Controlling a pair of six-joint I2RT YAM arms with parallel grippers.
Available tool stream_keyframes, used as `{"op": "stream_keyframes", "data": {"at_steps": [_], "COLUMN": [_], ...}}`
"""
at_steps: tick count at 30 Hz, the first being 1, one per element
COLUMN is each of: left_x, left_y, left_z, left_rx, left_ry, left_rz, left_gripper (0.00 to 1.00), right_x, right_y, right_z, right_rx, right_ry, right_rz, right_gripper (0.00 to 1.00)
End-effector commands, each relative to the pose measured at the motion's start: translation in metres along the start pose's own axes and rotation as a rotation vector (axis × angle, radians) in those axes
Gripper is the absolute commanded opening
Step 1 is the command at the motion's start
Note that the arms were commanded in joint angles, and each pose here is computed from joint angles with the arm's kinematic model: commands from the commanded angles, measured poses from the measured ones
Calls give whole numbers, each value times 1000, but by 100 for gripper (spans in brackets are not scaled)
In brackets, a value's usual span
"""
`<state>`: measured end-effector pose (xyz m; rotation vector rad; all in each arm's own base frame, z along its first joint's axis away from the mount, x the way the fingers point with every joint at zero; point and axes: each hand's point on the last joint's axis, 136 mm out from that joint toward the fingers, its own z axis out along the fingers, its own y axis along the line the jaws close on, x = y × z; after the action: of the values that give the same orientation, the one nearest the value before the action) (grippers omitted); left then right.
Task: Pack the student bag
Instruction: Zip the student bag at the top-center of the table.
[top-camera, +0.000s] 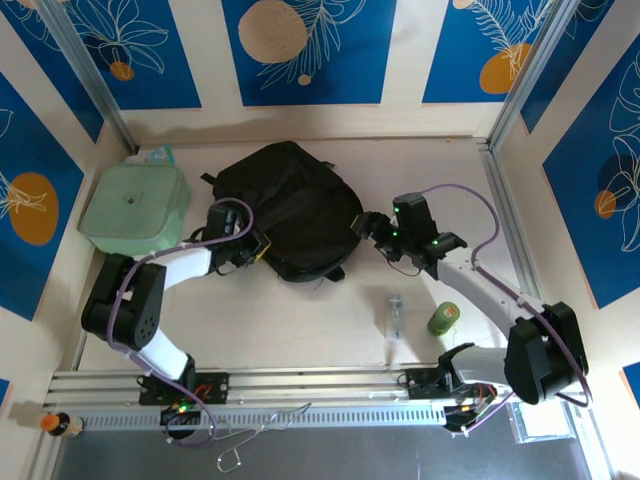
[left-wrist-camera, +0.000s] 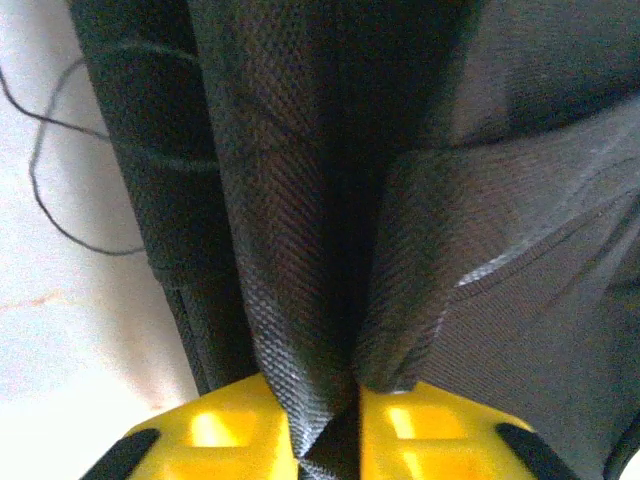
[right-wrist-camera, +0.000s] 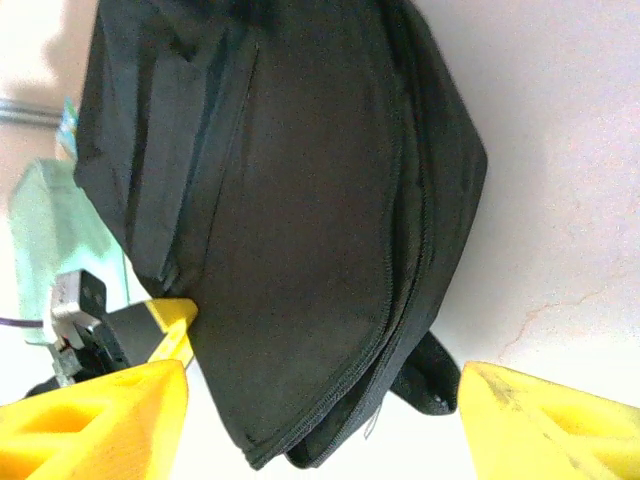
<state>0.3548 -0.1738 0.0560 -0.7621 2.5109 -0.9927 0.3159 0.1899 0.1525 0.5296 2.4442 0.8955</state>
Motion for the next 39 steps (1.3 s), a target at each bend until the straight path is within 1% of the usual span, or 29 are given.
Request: {"op": "stream_keyframes", "data": {"at_steps": [1, 2, 3, 6, 9, 11, 15, 17, 19, 21, 23, 26, 28, 32, 34, 37, 39], "left_x": [0, 0, 1, 5, 10, 13, 16, 16, 16, 15, 15, 17, 18, 19, 20, 20, 20], "left_y": [-21, -25, -30, -44, -56, -65, -84, -92, -98, -101, -103, -103, -101, -99, -100, -101, -102], "left_z": [-1, -2, -3, -8, -12, -14, -13, -11, -7, -3, 1, 6, 7, 9, 8, 8, 8], "left_rx": [80, 89, 99, 128, 159, 186, 225, 236, 245, 250, 257, 255, 251, 246, 247, 250, 251], "left_ry": [10, 10, 12, 13, 14, 11, -1, -6, -7, -5, 2, 10, 13, 19, 19, 20, 21], "left_rz": [12, 16, 21, 33, 31, 24, 27, 33, 35, 33, 30, 23, 23, 23, 25, 27, 28], "left_gripper": [7, 3, 0, 0, 0, 0, 0, 0, 0, 0, 0, 0, 0, 0, 0, 0, 0], "right_x": [13, 16, 20, 26, 23, 18, 12, 14, 24, 39, 59, 86, 100, 104, 105, 108, 105], "right_y": [0, 1, 1, 1, 5, 11, 31, 39, 43, 45, 51, 60, 65, 65, 66, 71, 69], "right_z": [8, 11, 15, 29, 36, 34, 15, 8, 7, 11, 19, 34, 44, 60, 69, 79, 84], "right_rx": [61, 72, 84, 111, 134, 143, 164, 172, 177, 184, 168, 161, 171, 254, 264, 258, 289], "right_ry": [46, 62, 83, 142, 162, 140, 38, 0, -19, -21, 5, 63, 83, 79, 86, 96, 83], "right_rz": [-99, -114, -130, -162, -193, -225, -317, -355, -377, -390, -408, -424, -447, -459, -452, -448, -445], "right_gripper": [70, 70, 69, 66, 60, 58, 58, 58, 58, 58, 57, 52, 46, 38, 35, 33, 33]}}
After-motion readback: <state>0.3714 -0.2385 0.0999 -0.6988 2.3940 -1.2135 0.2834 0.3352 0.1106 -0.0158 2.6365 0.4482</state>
